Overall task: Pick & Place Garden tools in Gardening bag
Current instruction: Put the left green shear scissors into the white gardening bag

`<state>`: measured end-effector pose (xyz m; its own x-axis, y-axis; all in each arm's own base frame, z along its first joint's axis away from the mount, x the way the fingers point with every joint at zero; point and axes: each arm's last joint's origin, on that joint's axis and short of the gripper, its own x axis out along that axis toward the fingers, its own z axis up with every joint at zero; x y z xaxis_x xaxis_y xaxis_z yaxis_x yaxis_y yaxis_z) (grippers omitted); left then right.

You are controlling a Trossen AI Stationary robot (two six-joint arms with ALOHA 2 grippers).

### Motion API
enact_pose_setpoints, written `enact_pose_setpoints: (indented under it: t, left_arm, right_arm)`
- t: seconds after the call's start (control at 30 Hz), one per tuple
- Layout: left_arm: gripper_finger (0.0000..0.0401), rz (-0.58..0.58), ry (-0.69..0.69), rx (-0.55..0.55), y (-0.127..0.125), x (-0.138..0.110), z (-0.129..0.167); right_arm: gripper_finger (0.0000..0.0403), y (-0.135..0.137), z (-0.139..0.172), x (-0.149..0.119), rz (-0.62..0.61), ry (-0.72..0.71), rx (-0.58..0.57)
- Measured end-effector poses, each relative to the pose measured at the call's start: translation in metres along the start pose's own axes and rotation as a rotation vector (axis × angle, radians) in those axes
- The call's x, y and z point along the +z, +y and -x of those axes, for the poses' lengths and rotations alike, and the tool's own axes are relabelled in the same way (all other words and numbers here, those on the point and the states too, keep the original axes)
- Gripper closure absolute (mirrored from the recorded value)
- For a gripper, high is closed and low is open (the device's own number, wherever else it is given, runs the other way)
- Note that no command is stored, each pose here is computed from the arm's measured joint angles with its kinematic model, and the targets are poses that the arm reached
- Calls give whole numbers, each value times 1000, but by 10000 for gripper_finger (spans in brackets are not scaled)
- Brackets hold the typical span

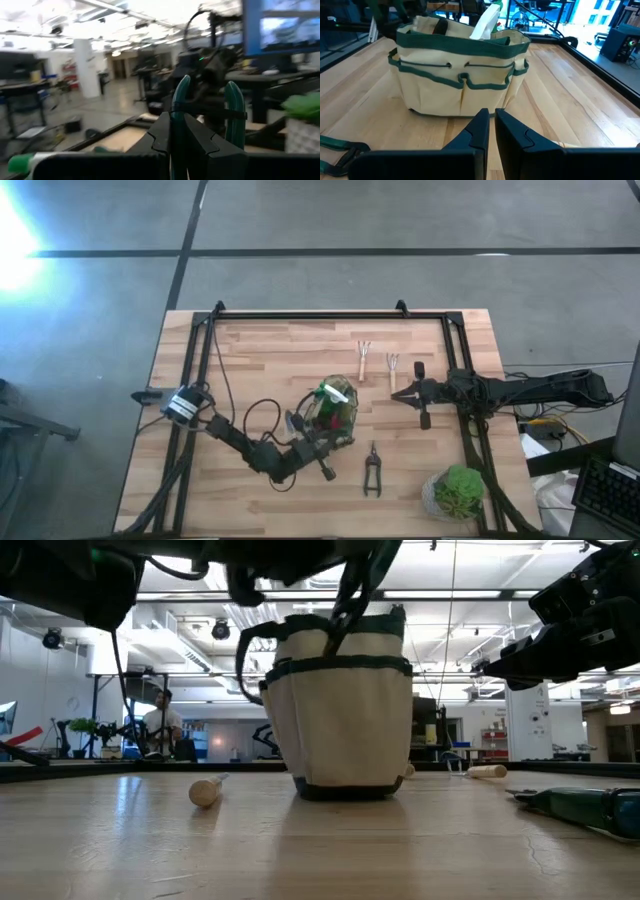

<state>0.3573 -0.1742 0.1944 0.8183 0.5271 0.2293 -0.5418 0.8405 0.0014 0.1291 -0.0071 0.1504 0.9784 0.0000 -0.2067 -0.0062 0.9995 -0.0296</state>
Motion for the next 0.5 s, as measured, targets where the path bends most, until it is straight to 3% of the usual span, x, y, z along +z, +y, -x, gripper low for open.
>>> enact_pose_setpoints:
  t: [0.5]
  left_arm:
    - [373,-81,49,110,32,-20,-4]
  right_arm:
    - [376,0,0,0,0,0,0]
